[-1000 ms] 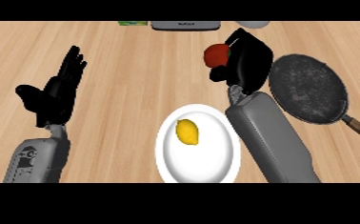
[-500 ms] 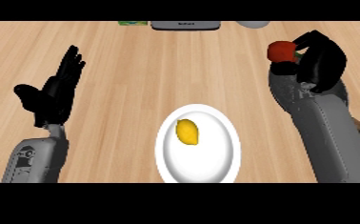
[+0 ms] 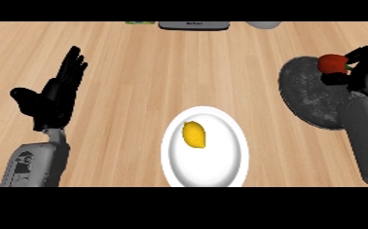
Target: Pick the bell pepper from the plate and place it in the pan
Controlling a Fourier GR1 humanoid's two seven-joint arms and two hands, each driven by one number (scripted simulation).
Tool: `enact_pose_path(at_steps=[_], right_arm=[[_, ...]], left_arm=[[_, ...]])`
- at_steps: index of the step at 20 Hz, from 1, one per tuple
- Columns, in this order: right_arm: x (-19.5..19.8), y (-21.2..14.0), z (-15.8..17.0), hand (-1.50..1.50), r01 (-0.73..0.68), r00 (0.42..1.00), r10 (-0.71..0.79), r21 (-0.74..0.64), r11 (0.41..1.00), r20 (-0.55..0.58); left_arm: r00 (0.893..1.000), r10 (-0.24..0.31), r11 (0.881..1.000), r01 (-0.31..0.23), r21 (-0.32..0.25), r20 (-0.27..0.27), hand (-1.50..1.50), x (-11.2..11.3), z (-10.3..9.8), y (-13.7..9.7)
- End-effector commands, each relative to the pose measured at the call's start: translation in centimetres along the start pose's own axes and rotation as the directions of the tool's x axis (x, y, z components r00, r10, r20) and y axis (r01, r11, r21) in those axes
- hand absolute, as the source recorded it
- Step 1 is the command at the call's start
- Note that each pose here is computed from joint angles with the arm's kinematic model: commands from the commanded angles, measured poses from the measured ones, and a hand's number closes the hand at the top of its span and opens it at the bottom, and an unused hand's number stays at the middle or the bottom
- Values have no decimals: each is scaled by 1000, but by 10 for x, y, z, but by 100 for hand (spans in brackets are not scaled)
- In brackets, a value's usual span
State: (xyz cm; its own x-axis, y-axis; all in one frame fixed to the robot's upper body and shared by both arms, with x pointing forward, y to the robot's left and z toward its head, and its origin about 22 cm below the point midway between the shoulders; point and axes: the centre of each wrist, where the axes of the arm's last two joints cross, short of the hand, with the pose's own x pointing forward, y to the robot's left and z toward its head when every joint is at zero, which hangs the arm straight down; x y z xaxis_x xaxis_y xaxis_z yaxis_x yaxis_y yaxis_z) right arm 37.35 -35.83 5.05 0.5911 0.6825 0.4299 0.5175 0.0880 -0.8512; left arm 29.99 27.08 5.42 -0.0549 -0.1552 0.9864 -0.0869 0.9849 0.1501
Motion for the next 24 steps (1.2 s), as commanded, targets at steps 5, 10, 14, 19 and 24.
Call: enact_pose_path(at_steps=[5, 10, 14, 19, 24], right_arm=[[-57, 15, -23, 150, 3, 1000, -2, 30, 1000, -32], [-62, 30, -6, -150, 253, 959, -203, 277, 927, -196], [-74, 32, -7, -150, 352, 930, -290, 313, 882, -227], [-88, 25, -14, -150, 391, 920, -377, 209, 896, -104], [-97, 28, -3, -150, 546, 836, -543, 32, 837, -81]], left_arm=[[1000, 6, 1000, -6, -10, 16, 0, 8, -6, -2], [1000, 0, 1000, 0, -6, 24, 0, 2, -6, -4], [1000, -7, 1000, 7, -30, 10, 0, -3, 3, 8], [1000, 3, 1000, -3, -13, -3, 0, 0, -16, -9], [1000, -4, 1000, 4, 17, -17, 0, -10, 7, 14]])
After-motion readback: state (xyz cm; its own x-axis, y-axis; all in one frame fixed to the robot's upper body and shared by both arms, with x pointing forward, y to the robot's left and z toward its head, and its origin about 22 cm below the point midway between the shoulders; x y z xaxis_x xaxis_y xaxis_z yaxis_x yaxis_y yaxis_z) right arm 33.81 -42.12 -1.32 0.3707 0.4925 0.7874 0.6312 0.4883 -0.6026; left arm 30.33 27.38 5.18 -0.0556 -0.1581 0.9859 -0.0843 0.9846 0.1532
